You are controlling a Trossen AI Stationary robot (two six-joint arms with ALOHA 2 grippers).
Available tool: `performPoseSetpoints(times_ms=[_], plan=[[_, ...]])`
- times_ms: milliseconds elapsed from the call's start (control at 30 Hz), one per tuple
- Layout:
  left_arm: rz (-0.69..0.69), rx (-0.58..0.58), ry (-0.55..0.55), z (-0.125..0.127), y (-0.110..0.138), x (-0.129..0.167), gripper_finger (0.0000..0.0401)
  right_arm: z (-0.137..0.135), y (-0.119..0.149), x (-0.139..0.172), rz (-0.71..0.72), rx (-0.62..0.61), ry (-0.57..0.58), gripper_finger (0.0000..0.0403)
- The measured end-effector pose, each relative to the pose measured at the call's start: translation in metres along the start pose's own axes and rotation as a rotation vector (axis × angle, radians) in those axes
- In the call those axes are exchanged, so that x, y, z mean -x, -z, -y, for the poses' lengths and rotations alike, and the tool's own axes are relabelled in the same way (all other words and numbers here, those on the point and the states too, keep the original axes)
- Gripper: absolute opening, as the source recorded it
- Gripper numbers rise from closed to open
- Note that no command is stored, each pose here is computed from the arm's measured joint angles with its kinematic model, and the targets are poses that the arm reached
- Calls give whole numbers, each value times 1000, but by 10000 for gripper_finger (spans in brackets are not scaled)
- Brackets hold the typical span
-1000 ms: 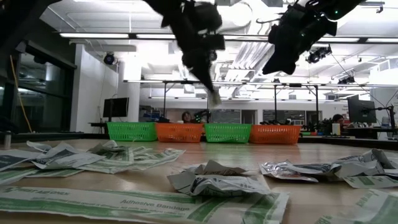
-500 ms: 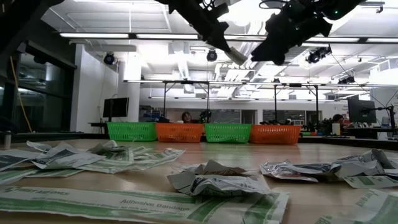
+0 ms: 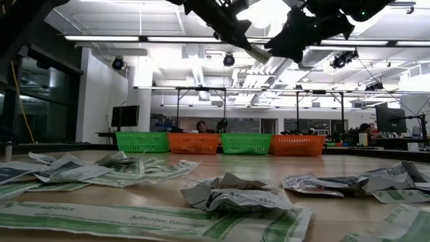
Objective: Pick & Place First Aid Supplies
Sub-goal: Put the green bandage pack in the right orange bin
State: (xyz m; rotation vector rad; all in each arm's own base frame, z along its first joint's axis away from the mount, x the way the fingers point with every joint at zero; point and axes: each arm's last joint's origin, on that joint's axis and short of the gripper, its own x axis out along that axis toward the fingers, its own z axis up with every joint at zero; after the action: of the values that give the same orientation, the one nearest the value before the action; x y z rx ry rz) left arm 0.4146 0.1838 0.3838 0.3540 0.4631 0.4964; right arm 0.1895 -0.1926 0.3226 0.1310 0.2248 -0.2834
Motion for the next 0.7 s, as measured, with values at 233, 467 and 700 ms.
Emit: performPoseSetpoints(times_ms=[233,467,700], plan=[[34,7,-15,-1,-3,0,0,5,9,-12,-33,-39,-27,160],[20,9,-9,-1,-2,0,0,6,4,-13,8,-42,-24,130],[20,12,-9,-1,-2,0,0,6,4,-13,13,-40,-24,88]])
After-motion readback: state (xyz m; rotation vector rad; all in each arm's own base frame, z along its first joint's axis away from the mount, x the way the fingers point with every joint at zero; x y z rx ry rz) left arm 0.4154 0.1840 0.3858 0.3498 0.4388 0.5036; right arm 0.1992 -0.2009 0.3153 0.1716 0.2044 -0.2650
